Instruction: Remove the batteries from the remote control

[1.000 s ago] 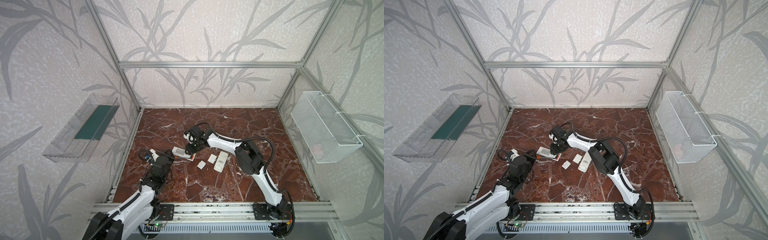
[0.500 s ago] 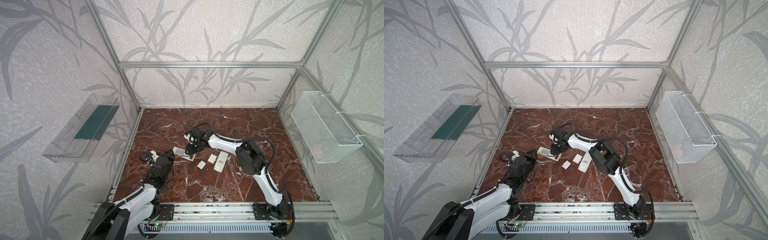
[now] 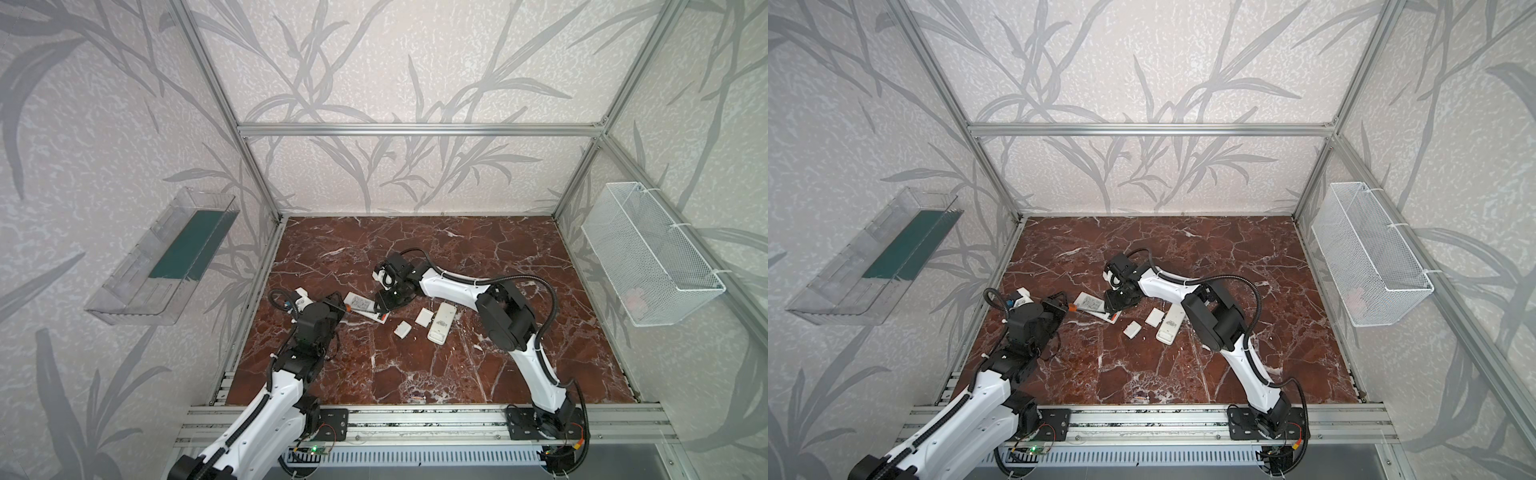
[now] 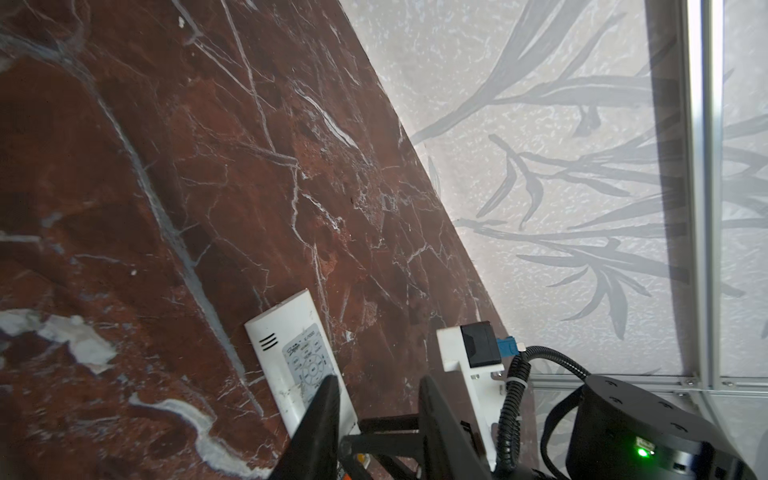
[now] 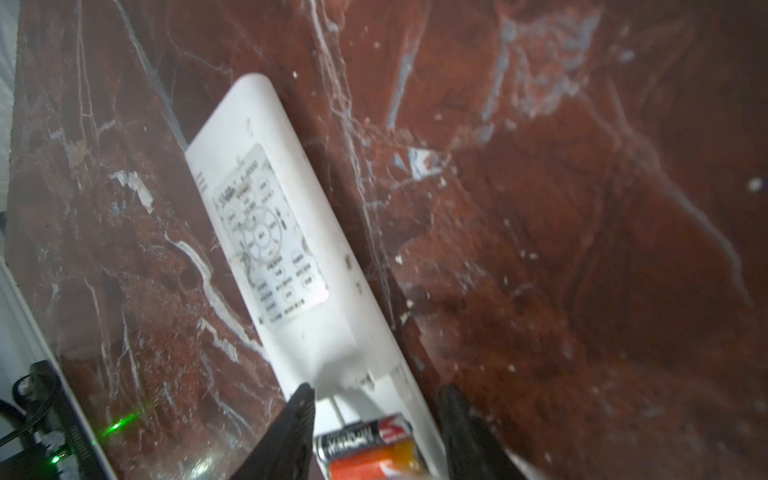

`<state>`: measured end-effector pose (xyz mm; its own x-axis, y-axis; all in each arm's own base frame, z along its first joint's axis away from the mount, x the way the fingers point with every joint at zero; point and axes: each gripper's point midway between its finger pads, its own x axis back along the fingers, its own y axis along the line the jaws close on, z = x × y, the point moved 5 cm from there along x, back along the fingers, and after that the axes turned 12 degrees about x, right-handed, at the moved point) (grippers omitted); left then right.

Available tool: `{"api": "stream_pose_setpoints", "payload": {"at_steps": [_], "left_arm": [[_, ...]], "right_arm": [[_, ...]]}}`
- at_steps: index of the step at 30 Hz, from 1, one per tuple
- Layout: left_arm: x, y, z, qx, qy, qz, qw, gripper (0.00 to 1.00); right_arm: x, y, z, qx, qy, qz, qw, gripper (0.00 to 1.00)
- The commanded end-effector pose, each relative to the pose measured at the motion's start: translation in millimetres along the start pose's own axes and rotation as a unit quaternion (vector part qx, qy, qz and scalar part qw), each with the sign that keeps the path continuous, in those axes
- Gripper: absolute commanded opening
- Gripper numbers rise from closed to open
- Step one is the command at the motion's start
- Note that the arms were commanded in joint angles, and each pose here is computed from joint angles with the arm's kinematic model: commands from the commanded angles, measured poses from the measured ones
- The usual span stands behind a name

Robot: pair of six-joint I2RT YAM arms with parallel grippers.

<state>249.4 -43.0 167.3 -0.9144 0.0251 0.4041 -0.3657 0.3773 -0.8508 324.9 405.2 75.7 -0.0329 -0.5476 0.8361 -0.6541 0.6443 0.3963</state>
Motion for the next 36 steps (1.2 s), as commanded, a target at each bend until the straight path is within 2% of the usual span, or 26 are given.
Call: {"api": "stream_pose_setpoints", "payload": {"at_steps": [1,5,12,18,24,29,36], "left_arm": [[3,14,0,-0.101,0.025,-0.084,0.991,0.00],[-1,14,-3,-0.136,0.028,-0.105,0.985,0.00],[-15,13,-12,-0.157,0.030,-0.116,0.980,0.00],[-37,6,-24,-0.171,0.031,-0.103,0.979,0.00],[-53,-19,-26,-0.172,0.041,-0.039,0.983,0.00],[-52,-38,-29,-0.203,0.042,-0.012,0.978,0.00],[-32,-52,-30,-0.257,0.055,0.012,0.965,0.00]], "right_arm": [[42,-3,-17,-0.011,-0.023,-0.007,1.000,0.50],[44,-27,-16,0.002,-0.003,0.035,0.999,0.45],[8,-42,6,0.033,0.045,0.070,0.996,0.29],[-18,-29,15,0.067,0.057,0.049,0.995,0.27],[-16,-7,26,0.064,0.046,0.024,0.997,0.26],[-16,8,32,0.054,0.040,0.005,0.998,0.26],[-20,30,29,0.055,0.038,-0.027,0.997,0.26]]}}
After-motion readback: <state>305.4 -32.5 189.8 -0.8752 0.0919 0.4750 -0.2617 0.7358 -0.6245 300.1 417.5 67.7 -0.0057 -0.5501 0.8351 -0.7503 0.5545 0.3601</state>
